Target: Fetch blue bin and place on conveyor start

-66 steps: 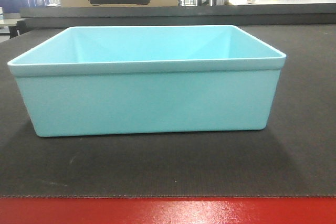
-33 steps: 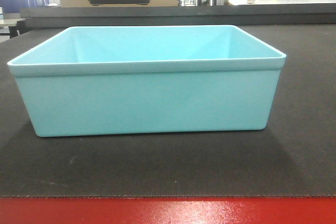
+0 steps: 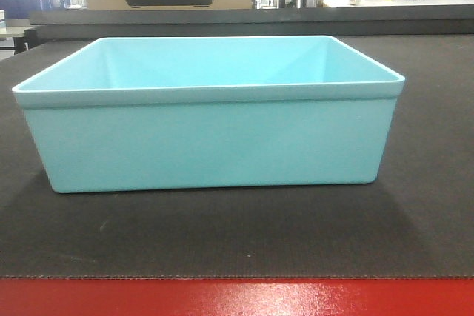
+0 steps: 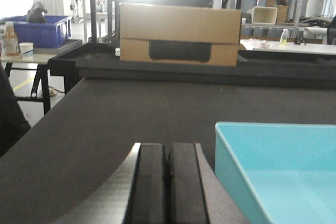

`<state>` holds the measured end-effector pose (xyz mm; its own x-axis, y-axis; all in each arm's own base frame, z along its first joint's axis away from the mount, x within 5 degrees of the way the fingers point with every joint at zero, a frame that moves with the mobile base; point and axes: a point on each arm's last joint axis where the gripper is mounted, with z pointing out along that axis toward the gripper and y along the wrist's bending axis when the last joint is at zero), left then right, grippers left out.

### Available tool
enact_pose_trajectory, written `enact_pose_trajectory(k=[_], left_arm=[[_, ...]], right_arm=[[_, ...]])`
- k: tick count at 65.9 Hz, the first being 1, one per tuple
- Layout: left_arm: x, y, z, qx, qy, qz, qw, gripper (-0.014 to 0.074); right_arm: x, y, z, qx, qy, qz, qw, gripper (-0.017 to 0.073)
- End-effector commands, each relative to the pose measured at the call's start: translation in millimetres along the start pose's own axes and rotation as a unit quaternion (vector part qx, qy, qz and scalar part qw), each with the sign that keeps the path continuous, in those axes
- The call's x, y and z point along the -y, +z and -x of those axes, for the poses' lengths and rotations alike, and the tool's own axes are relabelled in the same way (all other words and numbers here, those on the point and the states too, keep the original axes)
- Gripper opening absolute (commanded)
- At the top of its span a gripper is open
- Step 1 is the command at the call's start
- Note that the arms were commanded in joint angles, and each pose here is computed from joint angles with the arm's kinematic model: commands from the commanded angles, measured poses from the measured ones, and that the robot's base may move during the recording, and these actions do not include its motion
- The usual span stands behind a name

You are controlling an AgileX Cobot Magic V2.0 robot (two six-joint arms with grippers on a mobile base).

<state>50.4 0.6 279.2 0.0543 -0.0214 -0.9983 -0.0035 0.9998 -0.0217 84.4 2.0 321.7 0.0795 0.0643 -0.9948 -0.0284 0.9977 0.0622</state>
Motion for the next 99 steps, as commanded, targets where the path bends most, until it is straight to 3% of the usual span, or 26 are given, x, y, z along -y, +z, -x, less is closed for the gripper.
enact_pose_trajectory(k=[1, 9, 17, 20, 83, 99], left_arm=[[-0.9, -3.2, -22.2, -0.003, 0.000, 0.006, 1.000, -0.0111], [-1.9, -1.2, -56.9, -0.038, -0.002, 0.009, 0.999, -0.0111], [-2.0, 2.0, -75.5, -0.034, -0.007, 0.007, 0.999, -0.0111], [-1.9, 2.2, -71.0, -0.010, -0.007, 0.006, 1.000, -0.0111], [-2.0, 2.1, -73.7, -0.025, -0.007, 0.007, 1.000, -0.0111], [-2.0, 2.1, -73.7, -0.025, -0.007, 0.007, 1.000, -0.0111]], right_arm=[[0.3, -0.8, 1.6, 0.013, -0.008, -0.002, 1.000, -0.0162], [0.3, -0.8, 1.6, 0.013, -0.008, -0.002, 1.000, -0.0162], [0.3, -0.8, 1.6, 0.013, -0.008, -0.002, 1.000, -0.0162], [0.3, -0.8, 1.6, 0.013, -0.008, -0.002, 1.000, -0.0162], [0.3, -0.8, 2.5, 0.018, -0.009, -0.002, 1.000, -0.0162], [11.2, -15.9, -26.9, -0.006, -0.016, -0.067, 0.998, -0.0162]])
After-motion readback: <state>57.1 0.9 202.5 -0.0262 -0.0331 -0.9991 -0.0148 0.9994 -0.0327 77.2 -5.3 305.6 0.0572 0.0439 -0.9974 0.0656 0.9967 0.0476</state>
